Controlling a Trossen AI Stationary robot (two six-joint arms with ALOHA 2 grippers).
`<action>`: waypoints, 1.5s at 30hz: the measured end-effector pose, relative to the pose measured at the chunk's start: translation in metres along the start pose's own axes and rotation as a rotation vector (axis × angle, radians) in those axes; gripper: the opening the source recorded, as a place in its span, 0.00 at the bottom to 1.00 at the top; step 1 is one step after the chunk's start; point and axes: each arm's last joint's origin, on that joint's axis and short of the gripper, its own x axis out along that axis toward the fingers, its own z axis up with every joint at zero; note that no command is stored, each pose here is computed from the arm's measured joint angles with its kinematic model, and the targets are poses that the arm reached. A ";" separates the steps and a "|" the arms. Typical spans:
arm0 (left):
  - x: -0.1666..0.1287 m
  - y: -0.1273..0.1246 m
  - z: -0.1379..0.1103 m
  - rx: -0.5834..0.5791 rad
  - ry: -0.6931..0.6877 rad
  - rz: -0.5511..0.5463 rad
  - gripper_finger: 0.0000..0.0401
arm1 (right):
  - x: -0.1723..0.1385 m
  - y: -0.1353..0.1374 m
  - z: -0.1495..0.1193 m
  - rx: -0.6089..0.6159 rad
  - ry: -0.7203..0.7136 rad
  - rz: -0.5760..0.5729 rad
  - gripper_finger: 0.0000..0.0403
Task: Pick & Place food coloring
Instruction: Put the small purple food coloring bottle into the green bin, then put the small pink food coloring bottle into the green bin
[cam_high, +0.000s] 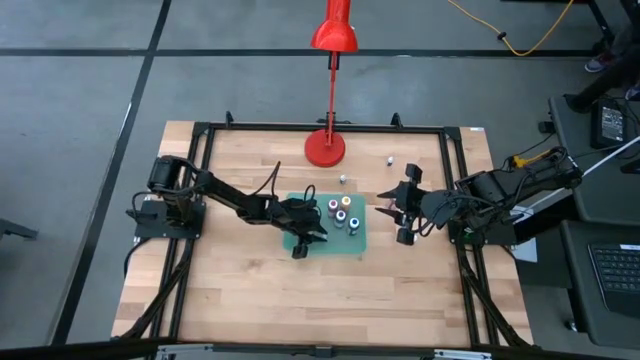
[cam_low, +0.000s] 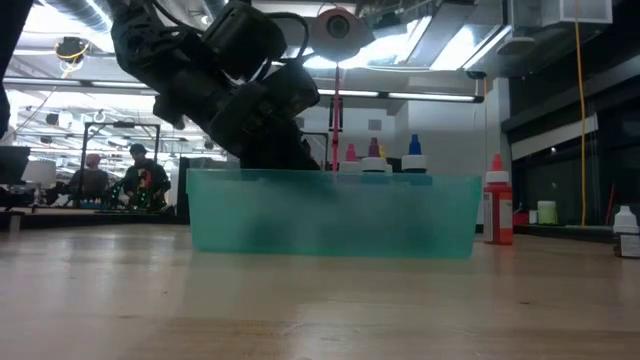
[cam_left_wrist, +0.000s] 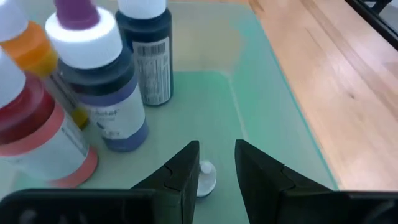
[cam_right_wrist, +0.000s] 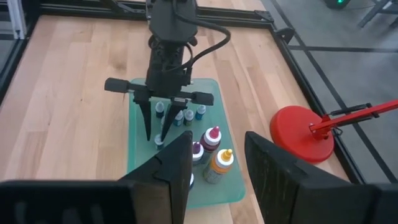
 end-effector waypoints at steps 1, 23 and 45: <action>0.000 0.000 0.001 0.001 0.004 -0.001 0.25 | 0.000 0.000 0.000 -0.002 0.001 0.005 0.37; -0.084 -0.003 0.056 0.029 -0.052 0.300 0.25 | 0.003 -0.006 -0.005 0.012 0.058 -0.027 0.37; -0.168 -0.060 0.083 -0.273 -0.324 0.262 0.24 | 0.030 -0.090 -0.010 0.135 0.209 -0.114 0.51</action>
